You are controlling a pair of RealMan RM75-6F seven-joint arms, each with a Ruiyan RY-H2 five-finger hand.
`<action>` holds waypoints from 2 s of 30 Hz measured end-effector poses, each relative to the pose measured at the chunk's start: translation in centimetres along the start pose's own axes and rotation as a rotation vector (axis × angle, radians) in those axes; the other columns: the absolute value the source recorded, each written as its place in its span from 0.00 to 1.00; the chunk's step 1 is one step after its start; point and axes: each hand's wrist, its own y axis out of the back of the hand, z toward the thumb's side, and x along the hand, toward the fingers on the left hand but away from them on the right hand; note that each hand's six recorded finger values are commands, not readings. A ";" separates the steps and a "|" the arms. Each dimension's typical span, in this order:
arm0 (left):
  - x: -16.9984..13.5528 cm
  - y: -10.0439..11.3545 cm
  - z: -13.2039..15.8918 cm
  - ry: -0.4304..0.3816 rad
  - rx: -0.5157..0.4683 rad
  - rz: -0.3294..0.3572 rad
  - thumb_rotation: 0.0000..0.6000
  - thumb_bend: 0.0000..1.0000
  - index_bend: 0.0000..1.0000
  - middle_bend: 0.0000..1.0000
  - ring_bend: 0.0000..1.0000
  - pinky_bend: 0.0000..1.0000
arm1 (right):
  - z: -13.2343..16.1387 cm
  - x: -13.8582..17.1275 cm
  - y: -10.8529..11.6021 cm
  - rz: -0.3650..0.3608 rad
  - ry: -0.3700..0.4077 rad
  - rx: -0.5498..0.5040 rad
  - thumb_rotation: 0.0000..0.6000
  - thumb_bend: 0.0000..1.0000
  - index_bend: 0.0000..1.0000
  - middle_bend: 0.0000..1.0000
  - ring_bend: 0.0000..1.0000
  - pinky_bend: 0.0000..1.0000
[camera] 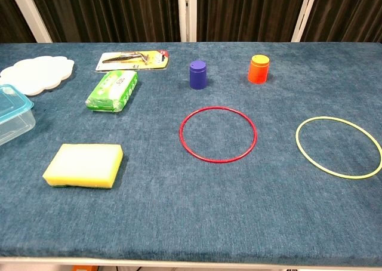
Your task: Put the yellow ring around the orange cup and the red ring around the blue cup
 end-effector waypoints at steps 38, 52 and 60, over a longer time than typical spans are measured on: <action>-0.4 -0.3 0.0 -0.002 -0.019 0.002 1.00 0.12 0.16 0.13 0.02 0.00 | 3.7 -3.5 -13.7 0.280 0.250 0.134 1.00 0.29 0.48 0.12 0.00 0.00; -0.5 -0.4 -0.3 0.004 -0.023 0.003 1.00 0.12 0.16 0.13 0.02 0.00 | 3.4 -4.0 -14.5 0.290 0.234 0.120 1.00 0.33 0.58 0.16 0.00 0.00; -0.5 -0.5 -0.4 0.003 -0.026 0.006 1.00 0.12 0.16 0.12 0.02 0.00 | 3.2 -4.2 -14.3 0.292 0.210 0.096 1.00 0.36 0.63 0.19 0.00 0.00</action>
